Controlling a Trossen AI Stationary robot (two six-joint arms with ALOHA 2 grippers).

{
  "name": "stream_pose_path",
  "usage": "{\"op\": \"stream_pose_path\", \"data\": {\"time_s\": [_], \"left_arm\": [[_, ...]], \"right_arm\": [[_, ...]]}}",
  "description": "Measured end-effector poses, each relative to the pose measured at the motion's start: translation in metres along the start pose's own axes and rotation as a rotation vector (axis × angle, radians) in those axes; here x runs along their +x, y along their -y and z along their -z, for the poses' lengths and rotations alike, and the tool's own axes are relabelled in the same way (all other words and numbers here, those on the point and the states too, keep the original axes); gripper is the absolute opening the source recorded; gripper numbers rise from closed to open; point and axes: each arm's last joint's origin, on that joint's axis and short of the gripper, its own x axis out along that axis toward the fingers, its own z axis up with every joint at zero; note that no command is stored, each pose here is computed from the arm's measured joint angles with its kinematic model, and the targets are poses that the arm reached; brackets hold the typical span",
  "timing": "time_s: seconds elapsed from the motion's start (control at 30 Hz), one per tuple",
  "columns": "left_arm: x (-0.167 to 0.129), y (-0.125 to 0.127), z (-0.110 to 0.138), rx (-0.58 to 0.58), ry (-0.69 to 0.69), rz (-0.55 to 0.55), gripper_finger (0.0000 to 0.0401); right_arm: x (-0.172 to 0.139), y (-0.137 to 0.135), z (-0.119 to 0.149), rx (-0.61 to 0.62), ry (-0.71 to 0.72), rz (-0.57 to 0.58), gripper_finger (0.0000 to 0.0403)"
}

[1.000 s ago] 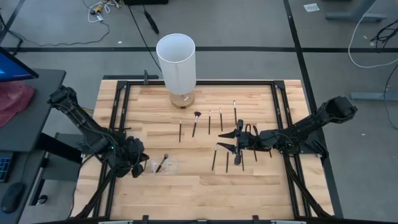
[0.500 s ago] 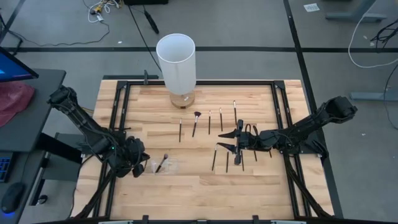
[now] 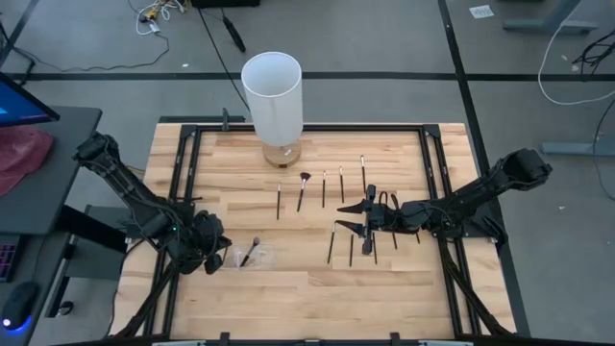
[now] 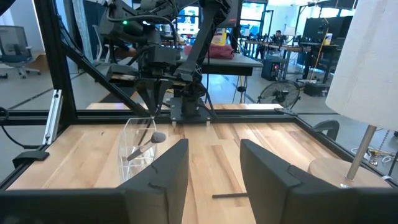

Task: Put items in baskets/containers
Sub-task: Put the eyeshadow brush in the transparent organizer, then put the brow brush in the transparent organizer

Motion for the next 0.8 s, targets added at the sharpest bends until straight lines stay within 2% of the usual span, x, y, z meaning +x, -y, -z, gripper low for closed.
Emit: {"op": "stream_pose_path", "data": {"time_s": [0.27, 0.6, 0.8], "left_arm": [[0.0, 0.0, 0.0, 0.001, 0.002, -0.001, 0.0029], [0.0, -0.0005, -0.0003, 0.004, 0.013, -0.009, 0.0086], [-0.0011, -0.0002, -0.0008, 0.017, 0.002, -0.008, 0.0107]], "right_arm": [[0.0, -0.0001, 0.0, 0.0, 0.0, 0.0, 0.0146], [0.0, -0.0001, 0.0, 0.0, 0.0, 0.0, 0.0146], [0.0, -0.0001, 0.0, 0.0, 0.0, 0.0, 0.0146]]}}
